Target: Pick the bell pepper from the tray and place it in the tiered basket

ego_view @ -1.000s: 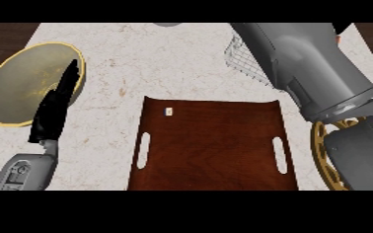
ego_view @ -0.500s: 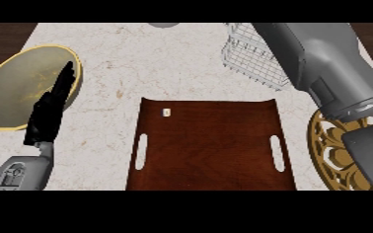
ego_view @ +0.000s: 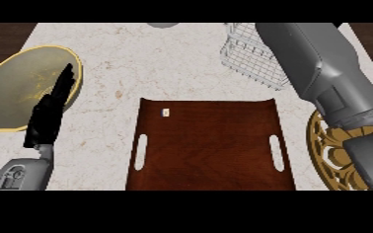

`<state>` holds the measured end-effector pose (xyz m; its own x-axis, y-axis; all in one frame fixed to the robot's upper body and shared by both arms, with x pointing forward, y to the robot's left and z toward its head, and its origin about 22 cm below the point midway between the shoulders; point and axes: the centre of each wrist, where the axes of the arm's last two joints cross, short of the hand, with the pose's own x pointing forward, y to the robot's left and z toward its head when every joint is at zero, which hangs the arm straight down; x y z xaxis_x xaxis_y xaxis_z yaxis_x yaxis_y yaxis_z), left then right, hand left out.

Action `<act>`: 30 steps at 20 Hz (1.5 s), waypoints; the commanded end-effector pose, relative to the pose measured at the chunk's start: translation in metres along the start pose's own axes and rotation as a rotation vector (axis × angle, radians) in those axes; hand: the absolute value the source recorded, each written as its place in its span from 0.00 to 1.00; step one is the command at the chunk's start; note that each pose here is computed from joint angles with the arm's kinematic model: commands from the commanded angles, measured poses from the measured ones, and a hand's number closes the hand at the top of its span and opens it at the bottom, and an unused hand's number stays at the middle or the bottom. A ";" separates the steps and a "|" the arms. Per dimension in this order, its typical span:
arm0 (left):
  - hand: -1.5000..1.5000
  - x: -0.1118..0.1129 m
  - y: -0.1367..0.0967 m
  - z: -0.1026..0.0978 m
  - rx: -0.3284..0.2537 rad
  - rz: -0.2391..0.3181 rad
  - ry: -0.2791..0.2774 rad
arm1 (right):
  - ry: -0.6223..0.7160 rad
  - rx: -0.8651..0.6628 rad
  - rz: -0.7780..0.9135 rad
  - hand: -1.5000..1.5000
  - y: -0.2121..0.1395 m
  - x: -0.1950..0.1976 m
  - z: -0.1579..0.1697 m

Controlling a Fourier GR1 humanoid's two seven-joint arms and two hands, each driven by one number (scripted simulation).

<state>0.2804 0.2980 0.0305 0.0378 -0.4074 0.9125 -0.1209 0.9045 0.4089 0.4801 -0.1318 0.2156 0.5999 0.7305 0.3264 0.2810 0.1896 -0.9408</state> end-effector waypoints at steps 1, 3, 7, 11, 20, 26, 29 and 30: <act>0.50 0.005 0.004 0.005 -0.017 -0.007 -0.001 | 0.115 0.071 -0.087 0.00 0.025 -0.013 0.003; 0.50 0.001 -0.014 0.003 -0.003 -0.007 -0.029 | 0.083 0.078 -0.086 0.00 0.029 -0.034 -0.012; 0.50 0.010 0.015 -0.002 0.002 0.009 -0.004 | 0.079 -0.026 -0.253 0.00 0.016 -0.026 -0.006; 0.50 0.008 0.006 -0.003 0.016 0.000 -0.003 | 0.042 -0.109 -0.358 0.00 0.002 -0.029 -0.005; 0.50 -0.009 0.014 0.008 0.028 -0.007 0.049 | 0.122 -0.210 -0.444 0.00 -0.049 -0.041 -0.002; 0.50 -0.024 0.006 0.024 0.070 -0.006 0.060 | 0.195 -0.142 -0.538 0.00 -0.082 -0.081 -0.008; 0.50 -0.013 0.014 0.020 0.074 0.008 0.066 | 0.177 -0.093 -0.549 0.00 -0.058 -0.104 0.014; 0.50 -0.020 0.007 0.025 0.075 -0.013 0.072 | 0.148 -0.105 -0.564 0.00 -0.072 -0.099 0.027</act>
<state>0.2584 0.3113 0.0204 0.0958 -0.4057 0.9090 -0.1816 0.8907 0.4167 0.4087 -0.2000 0.2397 0.3944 0.5072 0.7663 0.6676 0.4149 -0.6182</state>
